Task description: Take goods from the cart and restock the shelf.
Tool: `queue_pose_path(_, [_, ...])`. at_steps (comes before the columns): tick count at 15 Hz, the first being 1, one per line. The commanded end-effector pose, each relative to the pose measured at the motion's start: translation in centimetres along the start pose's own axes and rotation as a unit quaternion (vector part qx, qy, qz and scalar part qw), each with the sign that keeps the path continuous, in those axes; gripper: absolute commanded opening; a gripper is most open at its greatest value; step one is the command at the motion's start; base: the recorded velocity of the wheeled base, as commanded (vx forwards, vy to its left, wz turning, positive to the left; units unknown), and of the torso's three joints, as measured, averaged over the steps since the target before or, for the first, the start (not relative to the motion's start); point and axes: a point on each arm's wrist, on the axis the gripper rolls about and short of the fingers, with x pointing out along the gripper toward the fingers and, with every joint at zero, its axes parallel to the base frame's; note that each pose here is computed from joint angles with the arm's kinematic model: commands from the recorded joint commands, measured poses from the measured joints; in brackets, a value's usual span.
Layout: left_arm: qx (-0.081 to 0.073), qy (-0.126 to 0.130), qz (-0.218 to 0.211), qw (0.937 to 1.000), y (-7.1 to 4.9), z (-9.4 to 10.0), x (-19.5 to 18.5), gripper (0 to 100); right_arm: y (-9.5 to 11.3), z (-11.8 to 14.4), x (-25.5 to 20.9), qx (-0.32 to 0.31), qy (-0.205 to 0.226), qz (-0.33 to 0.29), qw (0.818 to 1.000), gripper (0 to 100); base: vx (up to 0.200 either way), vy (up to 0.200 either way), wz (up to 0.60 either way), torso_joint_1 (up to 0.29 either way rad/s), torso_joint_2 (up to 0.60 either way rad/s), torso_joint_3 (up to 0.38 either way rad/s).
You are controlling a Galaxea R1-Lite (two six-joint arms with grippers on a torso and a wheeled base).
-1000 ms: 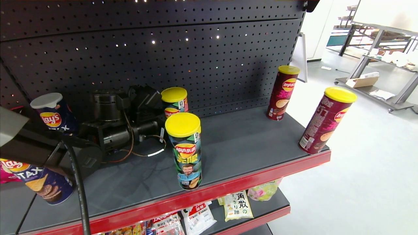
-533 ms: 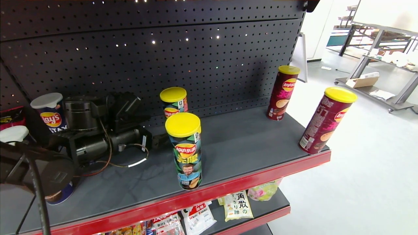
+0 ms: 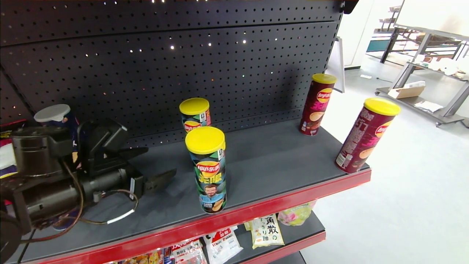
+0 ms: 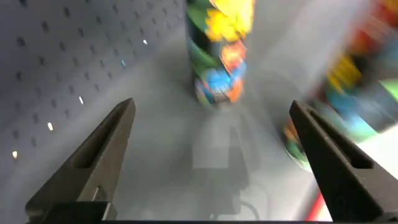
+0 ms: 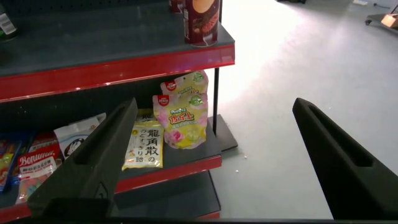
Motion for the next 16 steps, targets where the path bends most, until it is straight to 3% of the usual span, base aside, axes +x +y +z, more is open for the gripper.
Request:
queue_pose_path(1, [0.004,-0.015,0.002,0.9999,-2.0,-0.2,-5.9,100,0.0,0.0,0.0,0.0,0.001,0.001,1.0,100,0.0,0.0,0.0,0.0,0.0,0.0])
queue_pose_path(2, [-0.003,-0.011,0.0,0.9999,-2.6,-0.2,-7.6,100,0.0,0.0,0.0,0.0,0.0,0.001,1.0,100,0.0,0.0,0.0,0.0,0.0,0.0])
queue_pose_path(4, [-0.046,-0.029,0.008,0.9985,-3.6,0.2,-11.1,100,0.0,0.0,0.0,0.0,0.0,0.001,1.0,100,0.0,0.0,0.0,0.0,0.0,0.0])
queue_pose_path(5, [-0.058,-0.039,0.012,0.9975,-4.1,0.1,-12.5,100,0.0,0.0,0.0,0.0,0.0,0.001,1.0,100,0.0,0.0,0.0,0.0,0.0,0.0])
queue_pose_path(7, [-0.063,-0.046,0.031,0.9964,-4.9,-0.5,-15.0,100,0.0,0.0,0.0,0.0,0.0,0.001,1.0,100,0.0,0.0,0.0,0.0,0.0,0.0])
queue_pose_path(10, [-0.082,-0.065,0.121,0.9872,-6.1,-2.1,-18.6,100,0.0,0.0,0.0,0.0,0.0,0.001,1.0,100,0.0,0.0,0.0,0.0,0.0,0.0])
queue_pose_path(11, [-0.088,-0.063,0.13,0.9857,-6.3,-2.5,-19.0,100,0.0,0.0,0.0,0.0,0.0,0.001,1.0,100,0.0,0.0,0.0,0.0,0.0,0.0])
queue_pose_path(12, [-0.097,-0.051,0.142,0.9838,-7.2,-4.1,-20.2,100,0.0,0.0,0.0,0.0,0.0,0.001,1.0,100,0.0,0.0,0.0,0.0,0.0,0.0])
queue_pose_path(14, [-0.097,-0.052,0.148,0.9829,-8.2,-5.8,-21.4,100,0.0,0.0,0.0,0.0,0.0,0.001,1.0,100,0.0,0.0,0.0,0.0,0.0,0.0])
queue_pose_path(16, [-0.101,-0.046,0.195,0.9746,-8.7,-7.0,-22.2,100,0.0,0.0,0.0,0.0,0.0,0.001,1.0,100,0.0,0.0,0.0,0.0,0.0,0.0])
